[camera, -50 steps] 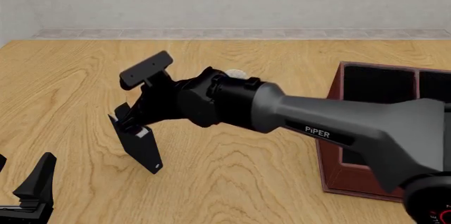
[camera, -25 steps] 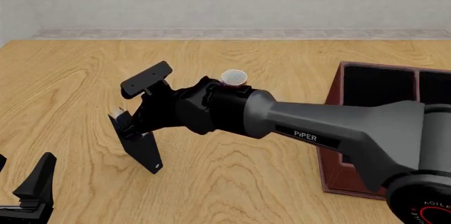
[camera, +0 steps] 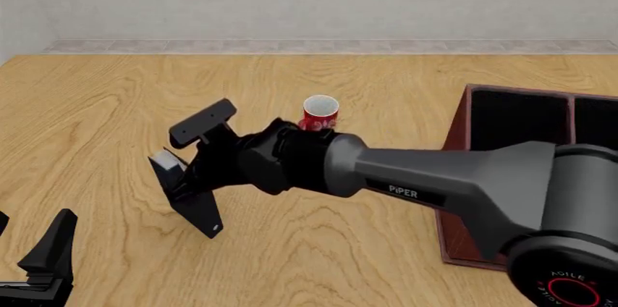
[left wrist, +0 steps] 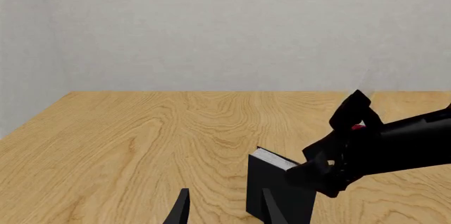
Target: Pick up the book and place it in the left compartment of the caddy.
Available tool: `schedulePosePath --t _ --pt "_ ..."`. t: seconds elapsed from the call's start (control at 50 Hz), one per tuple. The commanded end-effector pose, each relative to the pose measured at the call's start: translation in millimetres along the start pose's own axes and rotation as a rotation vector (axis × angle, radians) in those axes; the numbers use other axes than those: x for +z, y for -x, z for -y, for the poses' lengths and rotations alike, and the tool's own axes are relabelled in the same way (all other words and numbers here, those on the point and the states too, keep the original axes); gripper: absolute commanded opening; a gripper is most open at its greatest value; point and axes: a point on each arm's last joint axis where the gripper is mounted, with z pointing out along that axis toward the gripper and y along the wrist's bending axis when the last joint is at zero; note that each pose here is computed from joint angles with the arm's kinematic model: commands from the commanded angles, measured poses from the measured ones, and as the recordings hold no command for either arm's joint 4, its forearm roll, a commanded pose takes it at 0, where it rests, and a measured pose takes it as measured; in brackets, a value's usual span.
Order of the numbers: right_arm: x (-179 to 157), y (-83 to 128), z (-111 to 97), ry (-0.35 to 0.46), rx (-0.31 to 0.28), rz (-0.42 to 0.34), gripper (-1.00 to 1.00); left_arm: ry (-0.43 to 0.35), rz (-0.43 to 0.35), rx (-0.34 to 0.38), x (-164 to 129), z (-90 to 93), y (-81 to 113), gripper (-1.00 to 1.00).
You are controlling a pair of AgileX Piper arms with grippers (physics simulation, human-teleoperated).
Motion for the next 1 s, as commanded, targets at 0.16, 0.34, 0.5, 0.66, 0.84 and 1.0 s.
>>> schedulePosePath --t 0.16,0.34,0.5,0.66,0.84,1.0 --pt "13 -13 5 -0.009 0.014 -0.028 1.00 0.000 0.000 0.000 0 0.0 0.0 1.00" --pt "17 -16 4 -0.008 0.019 -0.035 1.00 0.000 0.000 0.000 0 0.0 0.0 1.00" --pt "20 -19 5 -0.009 0.023 -0.040 1.00 0.000 0.000 0.000 0 0.0 0.0 1.00" --pt "23 -22 13 -0.021 0.023 -0.037 1.00 0.000 0.000 0.000 0 0.0 0.0 1.00" --pt "13 -19 26 -0.042 0.009 0.000 -1.00 0.000 0.000 0.000 0 0.0 0.0 1.00" --pt "3 -13 26 -0.041 -0.010 0.028 -1.00 0.000 0.000 0.000 0 0.0 0.0 1.00"
